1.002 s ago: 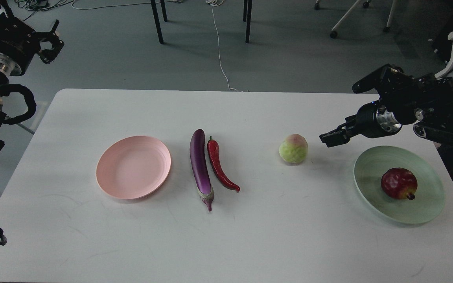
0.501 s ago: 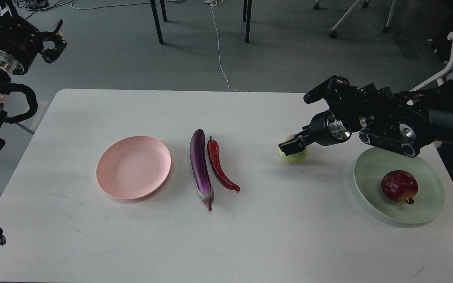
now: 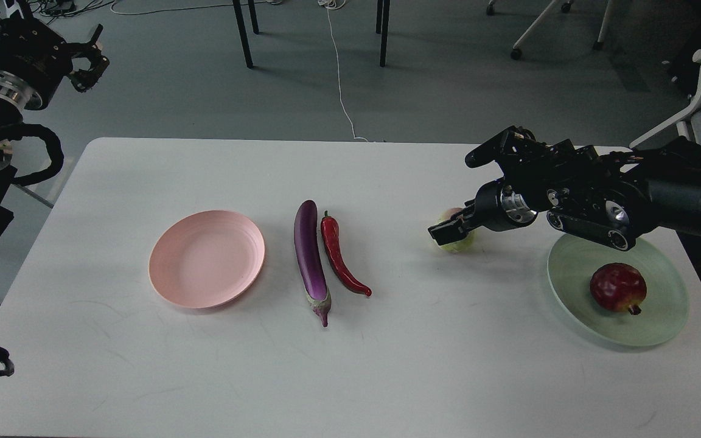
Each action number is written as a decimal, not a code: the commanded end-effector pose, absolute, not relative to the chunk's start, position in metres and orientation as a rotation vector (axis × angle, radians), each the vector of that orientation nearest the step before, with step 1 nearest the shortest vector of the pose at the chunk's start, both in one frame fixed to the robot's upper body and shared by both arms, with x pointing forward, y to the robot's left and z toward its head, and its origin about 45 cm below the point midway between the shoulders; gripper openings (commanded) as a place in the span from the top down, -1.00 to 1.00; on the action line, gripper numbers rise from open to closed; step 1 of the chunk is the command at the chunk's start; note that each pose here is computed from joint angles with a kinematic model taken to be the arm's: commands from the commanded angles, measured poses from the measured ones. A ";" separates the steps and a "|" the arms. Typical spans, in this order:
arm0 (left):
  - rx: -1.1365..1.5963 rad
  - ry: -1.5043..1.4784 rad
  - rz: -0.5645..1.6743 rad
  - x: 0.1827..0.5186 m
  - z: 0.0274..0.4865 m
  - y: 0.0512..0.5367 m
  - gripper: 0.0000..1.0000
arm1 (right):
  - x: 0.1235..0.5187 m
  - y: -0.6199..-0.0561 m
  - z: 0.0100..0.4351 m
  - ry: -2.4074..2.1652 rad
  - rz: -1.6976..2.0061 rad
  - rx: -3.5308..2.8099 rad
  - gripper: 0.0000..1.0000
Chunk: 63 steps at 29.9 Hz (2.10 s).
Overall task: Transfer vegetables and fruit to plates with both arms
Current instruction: 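Move the right gripper to the peach and grasp it, then carry the peach onto the green plate beside the apple and release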
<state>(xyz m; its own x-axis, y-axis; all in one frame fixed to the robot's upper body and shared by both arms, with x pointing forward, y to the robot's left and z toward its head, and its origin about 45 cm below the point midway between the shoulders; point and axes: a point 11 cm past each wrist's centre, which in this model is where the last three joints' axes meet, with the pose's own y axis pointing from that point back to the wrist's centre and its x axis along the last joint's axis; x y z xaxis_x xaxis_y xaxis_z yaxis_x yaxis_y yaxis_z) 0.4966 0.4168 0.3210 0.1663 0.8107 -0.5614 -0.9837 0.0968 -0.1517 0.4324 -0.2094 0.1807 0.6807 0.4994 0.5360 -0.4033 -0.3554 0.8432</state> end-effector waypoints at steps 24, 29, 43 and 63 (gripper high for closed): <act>-0.558 0.373 1.380 0.496 0.322 0.419 -0.97 | 0.428 -0.213 0.157 0.084 0.899 1.685 -0.58; -0.558 0.372 1.381 0.496 0.323 0.420 -0.97 | 0.428 -0.211 0.159 0.086 0.905 1.687 -0.31; -0.557 0.366 1.387 0.495 0.324 0.424 -0.97 | 0.419 -0.305 0.220 -0.098 0.854 1.695 -0.24; -0.533 0.333 1.401 0.493 0.332 0.434 -0.97 | 0.345 -0.453 0.205 -0.274 0.648 1.592 -0.24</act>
